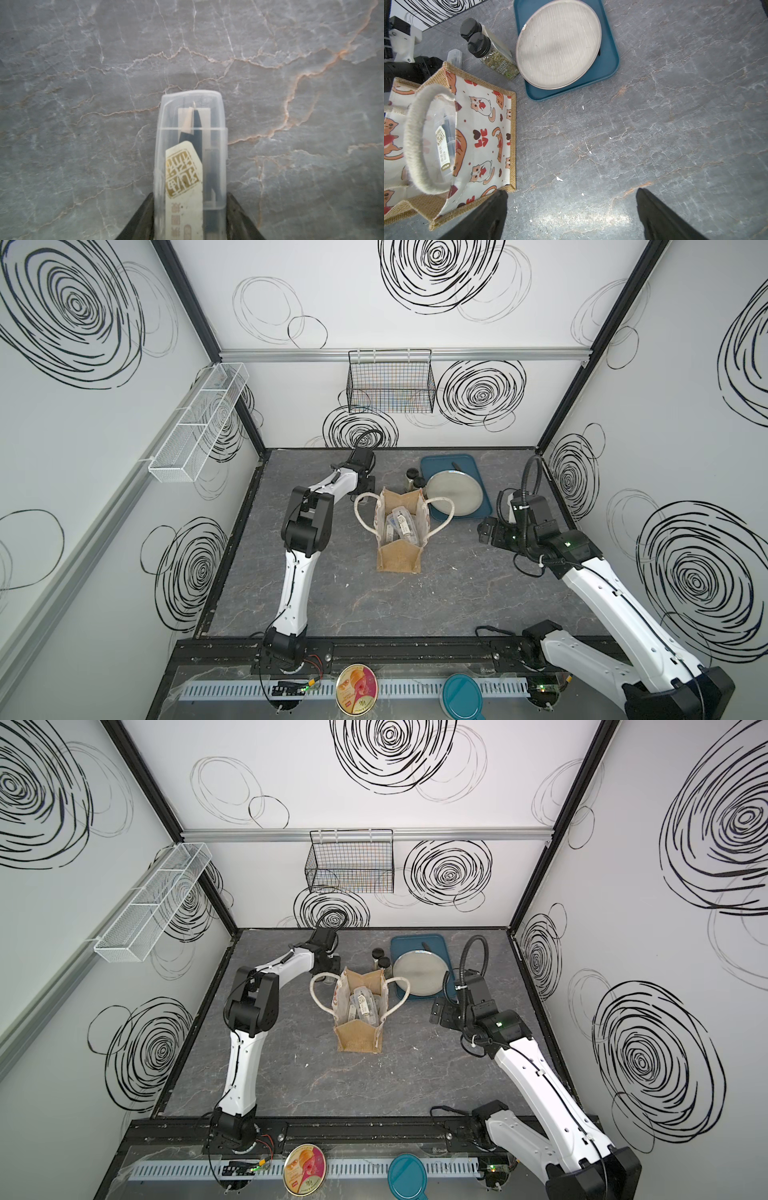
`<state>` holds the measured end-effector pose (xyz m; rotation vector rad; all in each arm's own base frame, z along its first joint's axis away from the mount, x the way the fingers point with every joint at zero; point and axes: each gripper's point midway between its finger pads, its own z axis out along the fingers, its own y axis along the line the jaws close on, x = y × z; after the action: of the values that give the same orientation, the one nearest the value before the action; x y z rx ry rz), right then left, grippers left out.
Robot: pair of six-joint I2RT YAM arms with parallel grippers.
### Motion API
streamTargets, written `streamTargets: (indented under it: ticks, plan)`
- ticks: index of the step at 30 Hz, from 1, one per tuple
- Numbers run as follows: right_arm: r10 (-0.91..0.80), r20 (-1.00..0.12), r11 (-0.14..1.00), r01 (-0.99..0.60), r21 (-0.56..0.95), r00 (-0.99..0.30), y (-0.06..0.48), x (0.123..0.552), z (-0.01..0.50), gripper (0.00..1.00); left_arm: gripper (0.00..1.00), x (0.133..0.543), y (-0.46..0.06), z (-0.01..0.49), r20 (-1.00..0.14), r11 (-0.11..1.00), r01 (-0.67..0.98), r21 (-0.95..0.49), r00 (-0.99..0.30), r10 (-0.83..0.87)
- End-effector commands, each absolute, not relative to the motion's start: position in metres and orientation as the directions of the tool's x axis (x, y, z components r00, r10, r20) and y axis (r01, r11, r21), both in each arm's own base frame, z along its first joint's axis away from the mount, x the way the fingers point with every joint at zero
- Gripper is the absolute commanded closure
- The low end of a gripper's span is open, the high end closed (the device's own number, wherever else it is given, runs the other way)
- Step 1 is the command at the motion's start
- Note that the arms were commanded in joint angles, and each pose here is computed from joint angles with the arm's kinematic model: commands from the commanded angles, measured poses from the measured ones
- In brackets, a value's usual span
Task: Put the compass set into the canvas bag
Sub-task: Pick up the compass set at the center of the board.
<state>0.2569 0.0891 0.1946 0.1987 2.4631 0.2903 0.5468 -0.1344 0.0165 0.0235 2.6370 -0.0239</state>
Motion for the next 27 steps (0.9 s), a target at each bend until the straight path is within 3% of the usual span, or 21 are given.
streamTargets:
  ticks: [1,27]
  plan:
    - [0.23,-0.599,0.959,0.075,0.272,-0.767,0.087,0.256,0.196,0.0,0.55,0.521,-0.133,0.011,-0.42,0.999,0.042,-0.011,-0.907,0.033]
    - [0.23,-0.669,0.952,0.02,0.306,-0.707,0.087,0.263,0.211,0.0,0.62,0.451,-0.089,0.177,-0.643,0.993,-0.001,-0.12,-0.762,-0.079]
